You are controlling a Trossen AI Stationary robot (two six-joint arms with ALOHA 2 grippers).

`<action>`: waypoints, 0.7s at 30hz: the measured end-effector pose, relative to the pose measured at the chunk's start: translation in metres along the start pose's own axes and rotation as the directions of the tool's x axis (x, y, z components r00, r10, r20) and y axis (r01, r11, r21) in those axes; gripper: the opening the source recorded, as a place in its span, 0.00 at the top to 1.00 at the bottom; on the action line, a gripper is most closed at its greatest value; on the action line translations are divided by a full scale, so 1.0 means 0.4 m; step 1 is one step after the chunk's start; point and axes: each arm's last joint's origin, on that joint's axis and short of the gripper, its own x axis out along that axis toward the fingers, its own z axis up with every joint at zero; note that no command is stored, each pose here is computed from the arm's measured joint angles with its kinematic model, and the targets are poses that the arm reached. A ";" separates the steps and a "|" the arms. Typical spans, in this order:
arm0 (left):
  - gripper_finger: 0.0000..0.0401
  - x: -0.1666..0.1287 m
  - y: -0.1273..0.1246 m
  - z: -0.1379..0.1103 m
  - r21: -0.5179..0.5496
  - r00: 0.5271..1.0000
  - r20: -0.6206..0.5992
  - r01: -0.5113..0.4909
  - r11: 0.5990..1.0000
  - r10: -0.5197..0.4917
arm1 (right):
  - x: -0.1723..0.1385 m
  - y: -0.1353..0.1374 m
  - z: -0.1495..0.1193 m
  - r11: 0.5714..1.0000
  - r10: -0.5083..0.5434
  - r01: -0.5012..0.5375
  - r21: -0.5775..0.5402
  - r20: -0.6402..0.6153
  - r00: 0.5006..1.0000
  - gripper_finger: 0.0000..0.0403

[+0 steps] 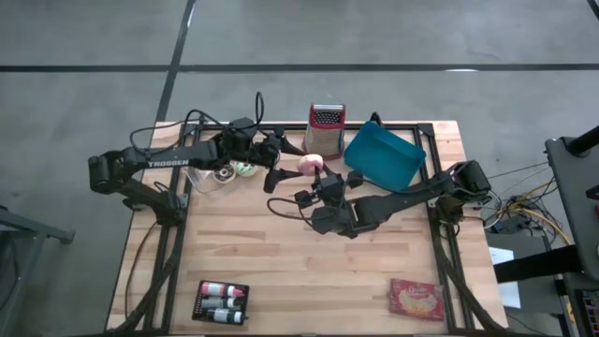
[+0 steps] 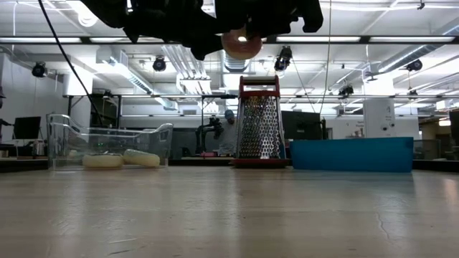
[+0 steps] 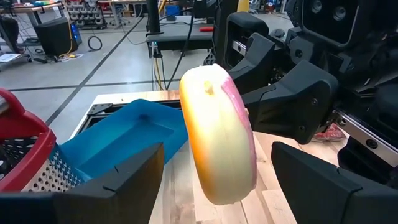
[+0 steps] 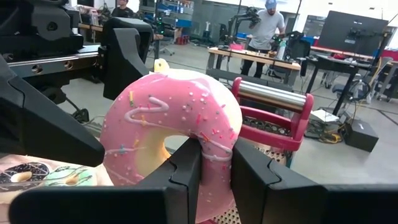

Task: Pick & Place Food Item
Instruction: Put the pink donut into the transparent bin

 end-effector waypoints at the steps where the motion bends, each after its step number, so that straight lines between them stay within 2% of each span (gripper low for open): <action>1: 0.25 0.000 0.000 0.000 -0.001 1.000 0.000 0.000 1.000 0.000 | 0.000 0.000 0.000 1.000 0.000 0.000 0.000 0.000 1.000 0.83; 12: 0.26 0.000 0.000 0.000 -0.004 1.000 0.000 -0.003 1.000 0.003 | 0.000 0.000 0.000 1.000 0.000 0.000 -0.001 0.000 1.000 0.83; 21: 0.37 0.000 0.000 0.000 -0.004 1.000 0.000 -0.003 1.000 0.003 | 0.000 0.000 0.000 1.000 0.000 0.000 -0.001 0.000 1.000 0.83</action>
